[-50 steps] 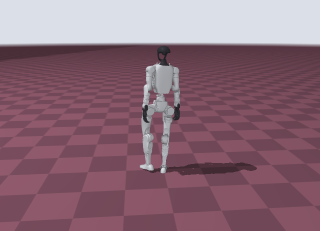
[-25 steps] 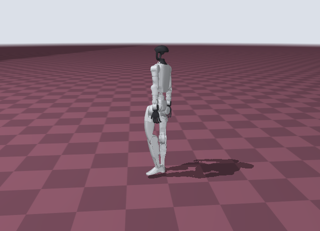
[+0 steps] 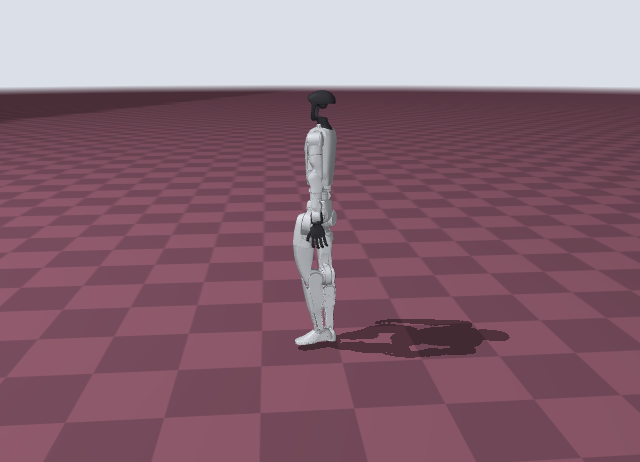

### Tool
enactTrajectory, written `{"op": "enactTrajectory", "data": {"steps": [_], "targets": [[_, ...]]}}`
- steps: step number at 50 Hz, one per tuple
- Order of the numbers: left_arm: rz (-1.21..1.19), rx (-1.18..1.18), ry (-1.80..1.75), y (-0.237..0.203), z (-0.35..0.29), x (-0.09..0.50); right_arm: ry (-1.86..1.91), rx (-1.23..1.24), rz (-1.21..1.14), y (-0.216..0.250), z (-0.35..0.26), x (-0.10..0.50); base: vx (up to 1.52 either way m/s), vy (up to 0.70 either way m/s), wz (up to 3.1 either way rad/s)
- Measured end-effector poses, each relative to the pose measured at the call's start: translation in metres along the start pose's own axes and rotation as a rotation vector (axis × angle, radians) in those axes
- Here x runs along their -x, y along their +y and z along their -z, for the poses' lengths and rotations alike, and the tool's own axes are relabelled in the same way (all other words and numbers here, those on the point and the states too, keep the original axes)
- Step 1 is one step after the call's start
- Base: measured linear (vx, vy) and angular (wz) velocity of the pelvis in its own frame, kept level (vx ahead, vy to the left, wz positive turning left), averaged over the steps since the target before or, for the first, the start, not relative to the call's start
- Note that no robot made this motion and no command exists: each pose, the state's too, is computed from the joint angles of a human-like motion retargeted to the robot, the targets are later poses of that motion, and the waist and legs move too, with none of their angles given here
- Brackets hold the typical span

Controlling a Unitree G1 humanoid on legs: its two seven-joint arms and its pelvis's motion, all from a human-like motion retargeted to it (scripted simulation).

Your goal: In place motions

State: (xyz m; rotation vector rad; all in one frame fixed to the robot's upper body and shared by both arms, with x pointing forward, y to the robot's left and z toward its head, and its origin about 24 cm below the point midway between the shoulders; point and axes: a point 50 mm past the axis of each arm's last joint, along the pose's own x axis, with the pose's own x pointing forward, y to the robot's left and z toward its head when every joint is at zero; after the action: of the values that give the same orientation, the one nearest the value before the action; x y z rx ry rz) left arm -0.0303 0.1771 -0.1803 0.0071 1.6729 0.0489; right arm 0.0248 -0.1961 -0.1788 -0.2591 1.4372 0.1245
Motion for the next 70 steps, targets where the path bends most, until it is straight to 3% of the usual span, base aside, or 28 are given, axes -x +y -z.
{"op": "enactTrajectory", "data": {"steps": [14, 26, 38, 53, 61, 70], "targets": [[-0.007, -0.014, -0.063, 0.007, -0.018, 0.001, 0.121, 0.028, -0.012, -0.002, 0.028, 0.004, 0.06, 0.13, 0.32], [-0.048, -0.197, -0.045, 0.02, -0.027, 0.003, 0.068, -0.027, 0.022, -0.008, 0.022, 0.003, 0.04, 0.09, 0.9], [-0.075, -0.174, -0.059, 0.033, -0.034, 0.005, 0.061, 0.024, -0.007, 0.001, 0.019, 0.002, 0.06, -0.04, 1.07], [-0.008, -0.142, -0.008, 0.007, -0.006, 0.001, 0.017, 0.018, -0.002, 0.001, 0.007, 0.001, 0.1, -0.02, 0.52], [-0.002, -0.117, 0.024, 0.006, 0.001, 0.001, -0.098, 0.047, -0.001, 0.0, -0.021, -0.001, 0.0, -0.04, 0.12], [-0.012, -0.122, 0.008, 0.01, -0.005, 0.001, -0.048, 0.051, -0.015, 0.004, -0.008, 0.0, 0.0, -0.01, 0.02]]}}
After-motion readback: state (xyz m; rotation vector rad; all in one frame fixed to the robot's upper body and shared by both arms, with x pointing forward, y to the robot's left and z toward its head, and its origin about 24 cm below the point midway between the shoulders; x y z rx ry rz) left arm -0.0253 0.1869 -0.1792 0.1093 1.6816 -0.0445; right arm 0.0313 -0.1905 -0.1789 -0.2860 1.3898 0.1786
